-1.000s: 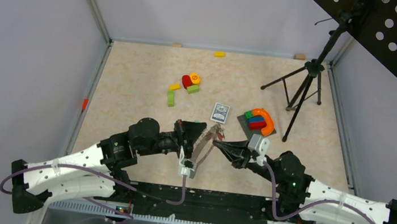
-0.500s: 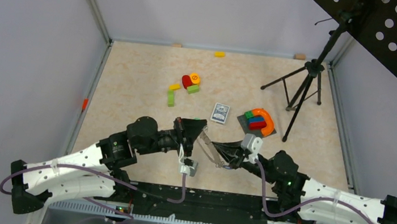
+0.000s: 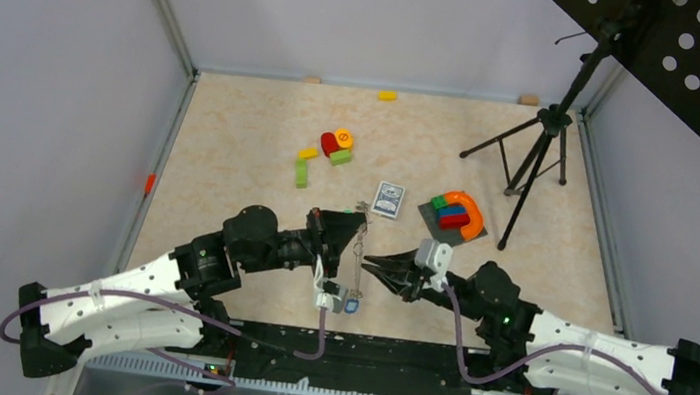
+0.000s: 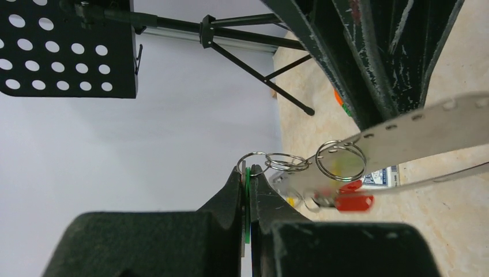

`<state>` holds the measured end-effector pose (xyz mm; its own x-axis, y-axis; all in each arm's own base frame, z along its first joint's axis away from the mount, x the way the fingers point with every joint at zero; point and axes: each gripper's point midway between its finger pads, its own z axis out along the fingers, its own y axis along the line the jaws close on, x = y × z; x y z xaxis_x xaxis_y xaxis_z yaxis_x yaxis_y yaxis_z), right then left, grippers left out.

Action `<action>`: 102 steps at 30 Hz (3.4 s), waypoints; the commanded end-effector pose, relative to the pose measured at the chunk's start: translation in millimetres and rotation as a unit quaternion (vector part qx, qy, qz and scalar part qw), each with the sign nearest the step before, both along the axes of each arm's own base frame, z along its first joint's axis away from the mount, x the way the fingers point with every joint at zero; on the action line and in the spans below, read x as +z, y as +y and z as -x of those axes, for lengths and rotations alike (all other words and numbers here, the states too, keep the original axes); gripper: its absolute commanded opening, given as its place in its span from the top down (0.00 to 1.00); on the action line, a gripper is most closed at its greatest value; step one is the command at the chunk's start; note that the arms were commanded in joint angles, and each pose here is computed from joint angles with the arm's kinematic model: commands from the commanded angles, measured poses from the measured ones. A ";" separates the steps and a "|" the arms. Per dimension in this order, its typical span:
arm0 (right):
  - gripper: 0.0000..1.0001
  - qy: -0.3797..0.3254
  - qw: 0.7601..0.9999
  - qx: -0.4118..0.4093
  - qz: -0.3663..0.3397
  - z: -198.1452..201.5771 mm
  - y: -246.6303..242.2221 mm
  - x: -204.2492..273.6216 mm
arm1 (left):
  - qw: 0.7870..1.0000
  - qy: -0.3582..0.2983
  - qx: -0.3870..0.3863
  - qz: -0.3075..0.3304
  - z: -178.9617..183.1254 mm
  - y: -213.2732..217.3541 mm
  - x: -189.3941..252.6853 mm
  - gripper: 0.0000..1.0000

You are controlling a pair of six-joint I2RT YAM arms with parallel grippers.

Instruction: Remove the keys from the keyring

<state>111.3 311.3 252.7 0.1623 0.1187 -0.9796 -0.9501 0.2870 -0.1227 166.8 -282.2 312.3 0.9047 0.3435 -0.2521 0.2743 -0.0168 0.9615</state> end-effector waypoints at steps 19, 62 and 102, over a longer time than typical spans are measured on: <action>0.68 -0.081 0.994 -0.068 -0.031 -23.6 -5.3 76.6 | 0.998 -0.015 -0.041 0.050 18.4 3.0 41.5 1.00; 0.87 -0.027 0.996 -0.052 -0.065 -22.8 8.4 59.1 | 0.997 -0.022 -0.041 0.056 17.4 1.5 45.8 1.00; 1.00 0.174 0.957 -0.110 -0.206 -45.0 -6.0 79.3 | 0.998 -0.047 0.005 0.036 3.6 13.3 36.8 1.00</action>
<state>153.3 315.0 303.7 -0.0692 0.3614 -0.9299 -0.8528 0.4622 0.2431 163.1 -273.1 318.3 0.9138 0.3441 -0.2155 0.2402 -0.0301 0.9703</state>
